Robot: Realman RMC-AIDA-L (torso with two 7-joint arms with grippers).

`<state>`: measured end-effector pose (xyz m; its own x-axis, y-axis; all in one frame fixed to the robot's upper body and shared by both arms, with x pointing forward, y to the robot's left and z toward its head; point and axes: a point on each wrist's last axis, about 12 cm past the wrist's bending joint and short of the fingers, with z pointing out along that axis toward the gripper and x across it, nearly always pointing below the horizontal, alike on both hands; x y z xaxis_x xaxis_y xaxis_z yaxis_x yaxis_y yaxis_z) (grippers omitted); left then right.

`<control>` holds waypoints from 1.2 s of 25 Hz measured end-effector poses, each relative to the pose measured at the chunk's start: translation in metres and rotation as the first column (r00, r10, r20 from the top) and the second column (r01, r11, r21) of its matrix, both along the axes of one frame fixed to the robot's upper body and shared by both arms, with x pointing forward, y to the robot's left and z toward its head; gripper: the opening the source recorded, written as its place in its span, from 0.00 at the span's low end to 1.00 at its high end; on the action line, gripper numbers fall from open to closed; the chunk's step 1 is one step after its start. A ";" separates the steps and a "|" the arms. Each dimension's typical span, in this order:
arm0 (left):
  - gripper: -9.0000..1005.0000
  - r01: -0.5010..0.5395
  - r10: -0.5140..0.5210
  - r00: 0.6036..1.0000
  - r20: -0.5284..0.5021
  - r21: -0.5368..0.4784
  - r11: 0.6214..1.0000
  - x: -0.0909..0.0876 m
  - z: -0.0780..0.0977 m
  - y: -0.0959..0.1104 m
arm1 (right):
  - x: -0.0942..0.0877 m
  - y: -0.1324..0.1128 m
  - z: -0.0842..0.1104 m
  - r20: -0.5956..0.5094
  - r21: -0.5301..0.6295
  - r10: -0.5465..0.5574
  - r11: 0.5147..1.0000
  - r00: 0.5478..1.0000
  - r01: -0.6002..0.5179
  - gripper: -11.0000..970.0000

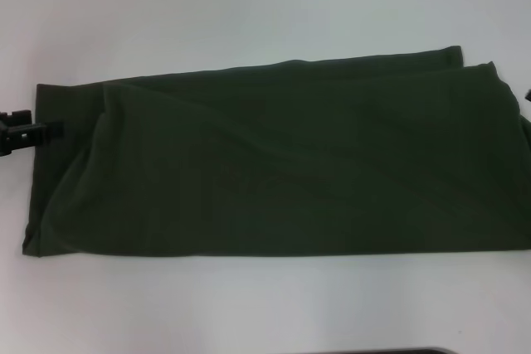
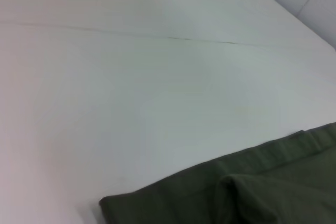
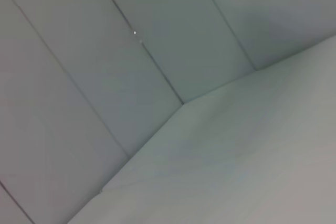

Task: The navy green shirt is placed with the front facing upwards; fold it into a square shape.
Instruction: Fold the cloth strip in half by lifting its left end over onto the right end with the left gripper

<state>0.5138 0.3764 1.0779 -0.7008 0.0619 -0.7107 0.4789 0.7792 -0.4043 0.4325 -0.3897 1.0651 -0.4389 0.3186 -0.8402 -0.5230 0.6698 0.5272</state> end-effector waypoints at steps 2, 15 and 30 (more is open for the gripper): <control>0.73 -0.006 0.007 1.000 -0.010 0.002 1.000 -0.001 0.000 0.002 | 0.007 0.003 0.002 -0.008 0.004 0.017 1.000 1.000 -0.017 0.94; 0.74 -0.005 0.008 0.996 -0.094 0.041 0.999 -0.003 -0.009 0.004 | 0.023 0.011 0.006 0.002 0.004 0.054 0.999 0.999 -0.054 0.94; 0.74 -0.009 0.020 0.989 -0.144 0.077 0.997 0.013 -0.012 -0.001 | 0.019 0.009 0.005 -0.002 0.005 0.044 0.999 0.999 -0.044 0.94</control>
